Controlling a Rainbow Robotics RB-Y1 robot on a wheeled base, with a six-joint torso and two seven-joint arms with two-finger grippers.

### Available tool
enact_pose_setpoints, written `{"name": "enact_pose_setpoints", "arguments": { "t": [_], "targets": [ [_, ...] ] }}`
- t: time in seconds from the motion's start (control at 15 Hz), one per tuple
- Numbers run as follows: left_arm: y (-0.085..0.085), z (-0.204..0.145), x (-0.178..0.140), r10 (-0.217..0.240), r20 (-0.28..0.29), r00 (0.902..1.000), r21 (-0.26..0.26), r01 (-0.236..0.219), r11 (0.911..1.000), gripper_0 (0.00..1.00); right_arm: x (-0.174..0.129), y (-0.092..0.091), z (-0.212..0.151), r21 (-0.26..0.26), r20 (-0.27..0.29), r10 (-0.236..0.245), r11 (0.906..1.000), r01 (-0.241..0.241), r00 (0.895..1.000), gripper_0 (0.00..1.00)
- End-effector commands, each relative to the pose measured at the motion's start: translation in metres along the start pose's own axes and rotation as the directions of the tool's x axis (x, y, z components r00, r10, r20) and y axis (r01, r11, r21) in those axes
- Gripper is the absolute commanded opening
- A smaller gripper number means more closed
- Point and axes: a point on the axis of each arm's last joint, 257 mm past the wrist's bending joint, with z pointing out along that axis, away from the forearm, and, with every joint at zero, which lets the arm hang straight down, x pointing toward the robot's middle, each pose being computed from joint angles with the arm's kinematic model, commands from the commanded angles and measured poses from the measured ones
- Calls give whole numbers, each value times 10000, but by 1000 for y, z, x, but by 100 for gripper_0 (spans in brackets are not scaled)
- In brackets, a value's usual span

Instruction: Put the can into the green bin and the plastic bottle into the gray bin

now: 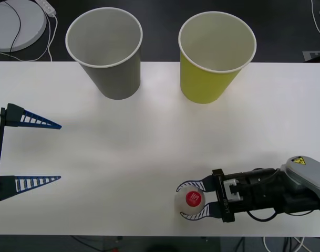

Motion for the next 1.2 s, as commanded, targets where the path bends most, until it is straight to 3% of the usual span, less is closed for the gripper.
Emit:
{"name": "enact_pose_setpoints", "arguments": {
  "t": [0.07,0.47,0.8,1.2],
  "targets": [
    [0,0,0,0,0,10000,0,0,10000,100,-7,-9,-8,250,-11,166,9996,-165,9999,0],
    [0,0,0,0,0,10000,0,0,10000,100,-26,-23,-35,708,90,563,9959,-568,9984,0],
    [0,0,0,0,0,10000,0,0,10000,100,-62,-35,-55,1073,279,1033,9886,-1057,9943,0],
    [0,0,0,0,0,10000,0,0,10000,100,-107,-54,-67,1773,379,1502,9719,-1546,9879,0]
  ]
}}
